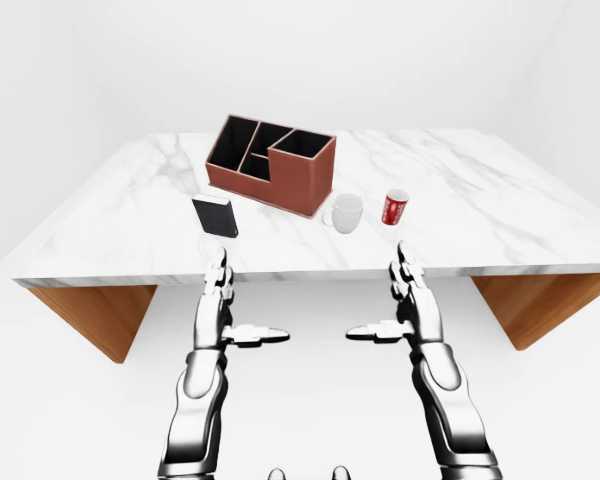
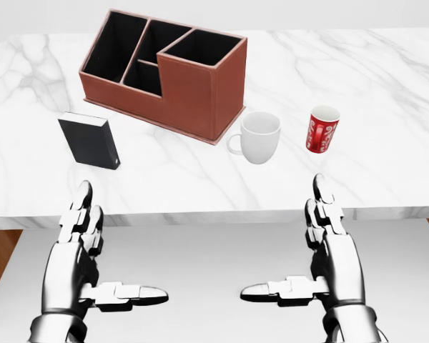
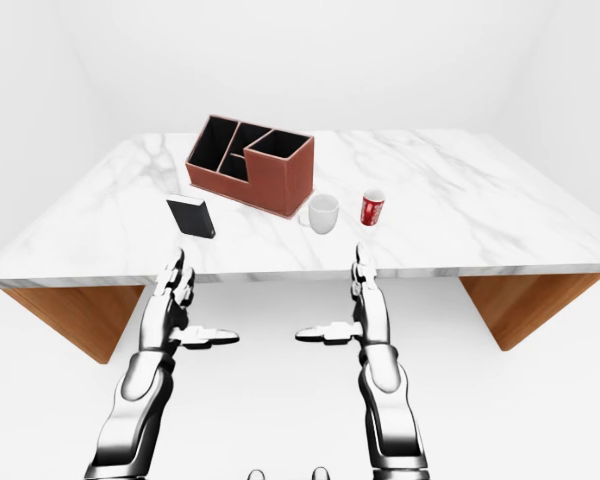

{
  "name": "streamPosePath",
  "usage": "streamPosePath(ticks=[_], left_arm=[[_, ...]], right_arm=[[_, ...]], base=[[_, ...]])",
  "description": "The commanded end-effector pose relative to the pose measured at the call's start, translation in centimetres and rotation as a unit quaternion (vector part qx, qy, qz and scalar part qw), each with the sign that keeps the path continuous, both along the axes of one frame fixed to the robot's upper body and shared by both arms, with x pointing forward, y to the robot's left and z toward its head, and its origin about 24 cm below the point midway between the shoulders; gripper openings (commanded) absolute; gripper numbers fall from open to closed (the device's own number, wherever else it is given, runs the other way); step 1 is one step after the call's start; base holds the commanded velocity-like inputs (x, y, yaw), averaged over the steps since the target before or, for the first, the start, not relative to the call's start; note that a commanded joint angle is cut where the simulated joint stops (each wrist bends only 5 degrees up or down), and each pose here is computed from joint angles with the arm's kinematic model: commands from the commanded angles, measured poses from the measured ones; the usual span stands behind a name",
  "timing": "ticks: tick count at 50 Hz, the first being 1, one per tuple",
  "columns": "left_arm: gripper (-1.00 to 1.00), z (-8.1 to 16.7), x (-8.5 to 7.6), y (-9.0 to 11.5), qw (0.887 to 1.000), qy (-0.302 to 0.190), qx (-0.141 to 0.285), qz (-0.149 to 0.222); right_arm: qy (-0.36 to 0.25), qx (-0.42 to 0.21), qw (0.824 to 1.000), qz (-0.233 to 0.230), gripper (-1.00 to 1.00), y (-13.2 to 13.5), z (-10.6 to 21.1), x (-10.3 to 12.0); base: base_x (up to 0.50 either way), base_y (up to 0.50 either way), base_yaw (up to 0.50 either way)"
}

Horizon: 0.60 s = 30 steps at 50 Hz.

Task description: Pick up the red mug and place it to the right of the caddy.

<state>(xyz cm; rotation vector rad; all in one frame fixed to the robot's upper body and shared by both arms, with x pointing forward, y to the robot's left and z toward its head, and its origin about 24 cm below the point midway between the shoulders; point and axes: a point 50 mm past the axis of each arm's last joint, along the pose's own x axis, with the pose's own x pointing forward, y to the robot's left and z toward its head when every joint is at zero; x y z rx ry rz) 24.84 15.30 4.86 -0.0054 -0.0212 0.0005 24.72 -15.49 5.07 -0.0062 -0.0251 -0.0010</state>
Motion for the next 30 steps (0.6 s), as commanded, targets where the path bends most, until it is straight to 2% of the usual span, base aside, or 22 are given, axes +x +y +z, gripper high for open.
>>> streamPosePath(ticks=[1,6,17,22,25,30], left_arm=[[1.0,2.5,-1.8,0.5,0.999,-0.034,0.001,-0.001],[1.0,3.7,-2.7,0.4,0.998,-0.059,0.004,-0.005],[1.0,8.3,-6.8,-0.4,0.988,-0.15,0.025,-0.015],[1.0,9.4,-8.7,-1.0,0.986,-0.163,0.032,-0.019],[1.0,11.1,-9.9,-0.9,0.98,-0.196,0.036,-0.016],[1.0,12.4,-11.3,-0.7,0.975,-0.218,0.039,-0.012]], right_arm=[[-0.074,-0.012,0.997,-0.001,1.0,-1.1,4.3,-2.6],[-0.11,-0.009,0.994,0.01,1.0,-0.9,6.1,-4.1],[-0.181,-0.016,0.983,0.014,1.0,-1.2,9.5,-6.7],[-0.205,-0.019,0.979,0.011,1.0,-1.6,10.5,-7.5],[-0.225,-0.02,0.974,0.011,1.0,-1.8,11.5,-8.3],[-0.258,-0.025,0.966,0.01,1.0,-2.0,12.9,-9.8]], base=[[0.0,0.0,0.0],[0.0,0.0,0.0],[0.0,0.0,0.0],[0.0,0.0,0.0],[0.0,0.0,0.0],[0.0,0.0,0.0]])
